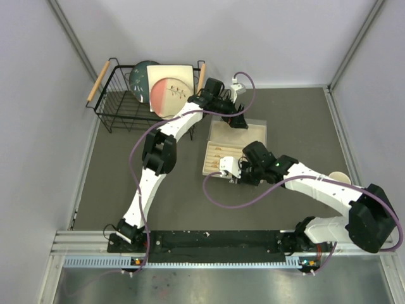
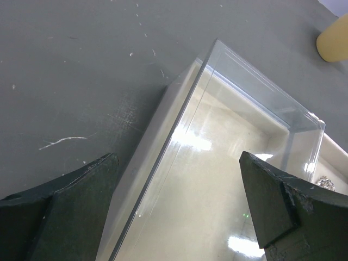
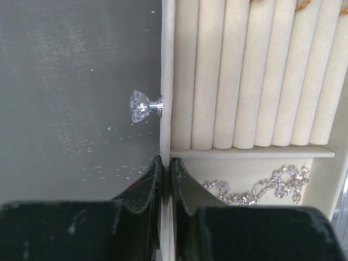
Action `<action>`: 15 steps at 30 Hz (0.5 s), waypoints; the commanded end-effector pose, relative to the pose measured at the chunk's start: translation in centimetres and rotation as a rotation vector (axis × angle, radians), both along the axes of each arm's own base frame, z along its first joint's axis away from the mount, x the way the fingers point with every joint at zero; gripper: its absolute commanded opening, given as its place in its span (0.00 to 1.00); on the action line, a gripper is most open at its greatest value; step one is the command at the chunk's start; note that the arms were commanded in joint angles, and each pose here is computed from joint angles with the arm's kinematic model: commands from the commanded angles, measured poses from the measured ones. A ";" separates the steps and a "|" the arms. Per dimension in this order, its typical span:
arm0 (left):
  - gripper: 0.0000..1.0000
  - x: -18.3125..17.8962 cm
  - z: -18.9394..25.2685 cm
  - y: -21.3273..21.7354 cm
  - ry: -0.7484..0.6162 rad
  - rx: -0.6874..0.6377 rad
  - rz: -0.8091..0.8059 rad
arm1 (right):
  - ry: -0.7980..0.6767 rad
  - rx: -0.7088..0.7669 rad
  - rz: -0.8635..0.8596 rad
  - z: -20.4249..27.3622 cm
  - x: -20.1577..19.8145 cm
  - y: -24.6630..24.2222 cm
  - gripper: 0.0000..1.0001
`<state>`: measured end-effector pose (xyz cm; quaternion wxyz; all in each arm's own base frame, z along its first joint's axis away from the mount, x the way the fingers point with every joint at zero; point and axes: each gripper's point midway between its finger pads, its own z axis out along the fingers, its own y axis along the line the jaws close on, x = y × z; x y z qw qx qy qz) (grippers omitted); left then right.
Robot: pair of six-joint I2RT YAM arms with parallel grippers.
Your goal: Organize the mixed jewelry
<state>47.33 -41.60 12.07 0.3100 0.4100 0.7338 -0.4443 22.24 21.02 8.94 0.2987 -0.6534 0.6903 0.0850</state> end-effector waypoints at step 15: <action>0.99 0.4 1.5 0.2 -0.035 -0.034 -0.011 | -0.044 0.064 -0.002 0.7 1.0 1.0 0.00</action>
